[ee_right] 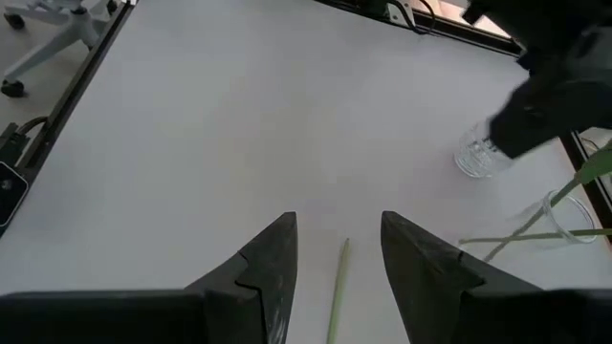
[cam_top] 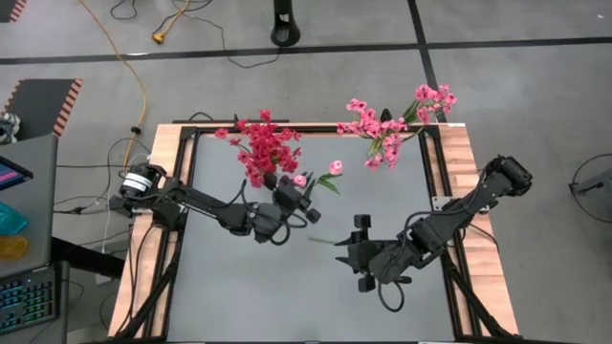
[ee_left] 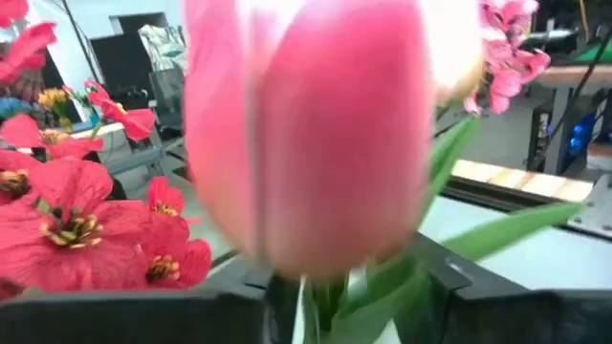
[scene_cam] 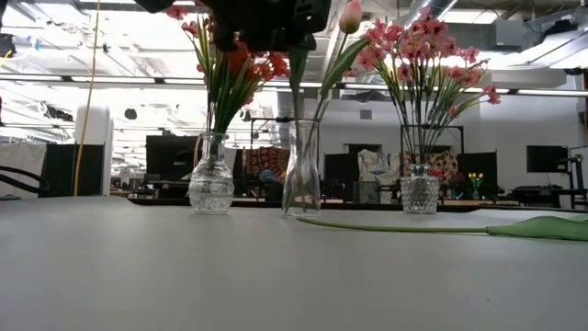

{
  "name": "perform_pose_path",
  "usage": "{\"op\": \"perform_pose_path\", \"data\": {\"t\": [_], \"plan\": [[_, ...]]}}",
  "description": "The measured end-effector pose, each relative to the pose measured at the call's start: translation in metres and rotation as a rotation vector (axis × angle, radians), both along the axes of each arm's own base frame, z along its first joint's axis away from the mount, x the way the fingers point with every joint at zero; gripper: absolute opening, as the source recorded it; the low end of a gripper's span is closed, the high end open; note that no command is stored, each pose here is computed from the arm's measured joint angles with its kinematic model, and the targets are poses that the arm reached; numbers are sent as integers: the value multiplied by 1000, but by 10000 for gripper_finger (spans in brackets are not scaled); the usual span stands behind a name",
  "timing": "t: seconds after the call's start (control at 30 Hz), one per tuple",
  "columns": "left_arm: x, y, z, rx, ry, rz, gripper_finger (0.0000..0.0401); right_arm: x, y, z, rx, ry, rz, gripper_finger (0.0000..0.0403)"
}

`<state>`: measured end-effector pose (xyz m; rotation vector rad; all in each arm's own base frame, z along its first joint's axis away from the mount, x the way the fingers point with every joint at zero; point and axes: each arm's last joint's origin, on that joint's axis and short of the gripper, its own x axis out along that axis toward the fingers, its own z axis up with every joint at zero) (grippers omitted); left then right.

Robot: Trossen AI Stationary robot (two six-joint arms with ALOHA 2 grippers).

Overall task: Sort flowers into vase by color
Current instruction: Put the pink flower into the bottom transparent vase

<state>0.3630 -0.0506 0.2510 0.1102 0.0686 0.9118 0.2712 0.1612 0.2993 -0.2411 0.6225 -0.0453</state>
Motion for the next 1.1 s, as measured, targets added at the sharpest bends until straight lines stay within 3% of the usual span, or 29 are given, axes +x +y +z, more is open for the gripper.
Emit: {"op": "perform_pose_path", "data": {"t": [0.17, 0.33, 0.6, 0.9, 1.1], "plan": [[-5, -17, 0, 63, 79, 32, 150, 0, 0, 0, 0, 0, 0, 177], [-13, -42, 0, 123, 157, 40, 152, 0, 0, 0, -1, 1, 0, 177], [-27, -84, 0, 138, 158, -75, 151, -3, -1, -4, 48, 51, -12, 177], [-43, -120, -1, 112, 118, -211, 151, -23, -6, -20, 135, 249, -187, 177], [-47, -129, -8, 87, 132, -288, 151, -34, 6, -39, 162, 405, -263, 177]]}}
